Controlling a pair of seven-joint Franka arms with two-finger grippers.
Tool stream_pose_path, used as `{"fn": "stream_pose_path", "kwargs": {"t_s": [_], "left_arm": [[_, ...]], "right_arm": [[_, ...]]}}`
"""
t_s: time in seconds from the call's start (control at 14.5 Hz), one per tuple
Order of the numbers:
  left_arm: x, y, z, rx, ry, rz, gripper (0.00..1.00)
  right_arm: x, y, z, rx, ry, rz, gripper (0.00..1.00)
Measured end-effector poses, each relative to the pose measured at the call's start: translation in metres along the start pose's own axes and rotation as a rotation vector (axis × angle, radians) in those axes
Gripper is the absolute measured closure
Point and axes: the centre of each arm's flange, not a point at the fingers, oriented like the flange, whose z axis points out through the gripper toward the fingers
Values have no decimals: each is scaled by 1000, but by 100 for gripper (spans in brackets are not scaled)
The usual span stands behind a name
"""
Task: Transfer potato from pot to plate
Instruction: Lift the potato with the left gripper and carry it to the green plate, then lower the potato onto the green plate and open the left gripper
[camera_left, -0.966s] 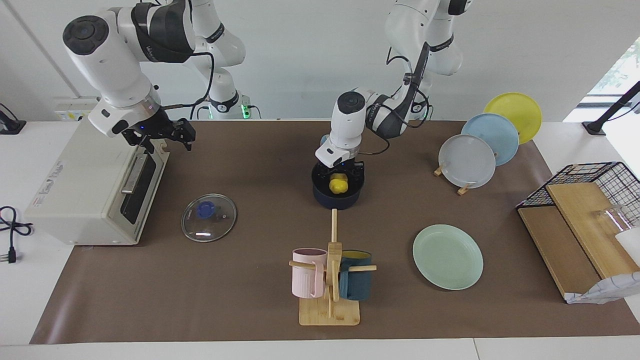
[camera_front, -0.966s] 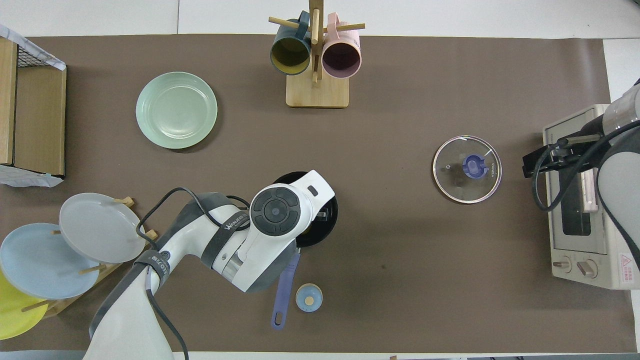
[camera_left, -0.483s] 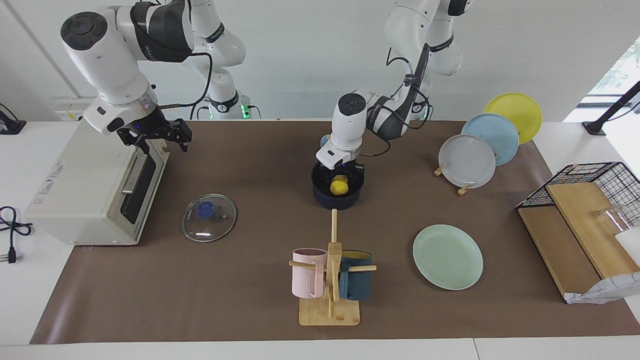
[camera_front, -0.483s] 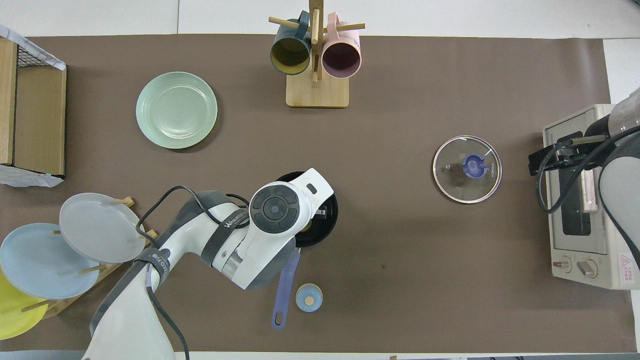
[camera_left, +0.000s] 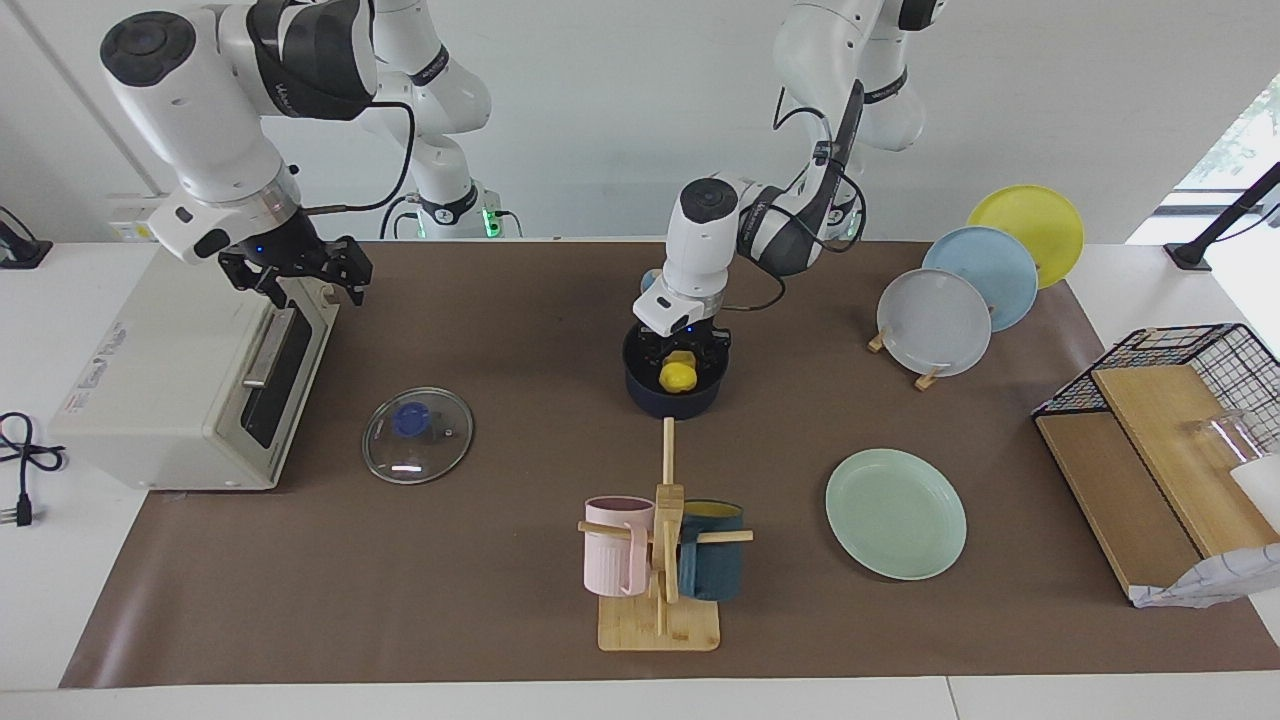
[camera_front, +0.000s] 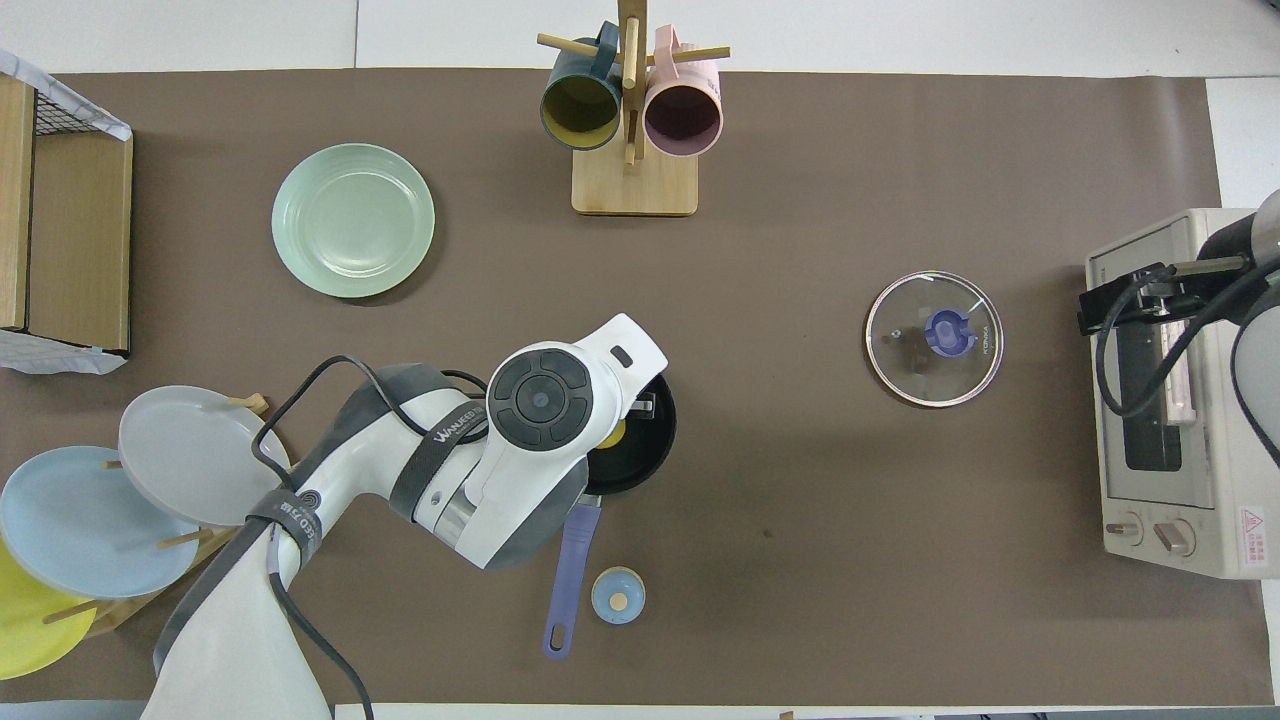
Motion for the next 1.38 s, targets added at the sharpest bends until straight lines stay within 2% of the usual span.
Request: {"fn": "stream_pose_path", "kwargs": {"t_s": [0.21,0.41,0.62,0.76,0.9,1.03,1.38], "left_arm": [[21,-22,-60,9,-12,-49,35],[53,-65,-126,-21,-18,-108,35],[94,-142,-173,-43,-30,-136,35],[119,-200,-182,-43,-16,-125,35],[138,-254,-170,-38,-18,-86,35],[156,-288,-142,-34,-1,-51,35],[191,-322,-19,-21,-4,-23,35]], "right_arm": [[0,1,-3,0,1,1,0],[0,3,-3,0,1,5,0],[2,3,-11,-1,18,6,0],[2,9,-14,-1,25,17,0],[1,16,-13,0,23,30,0],[1,18,-13,0,22,33,0],[2,16,-12,1,20,30,0]]}}
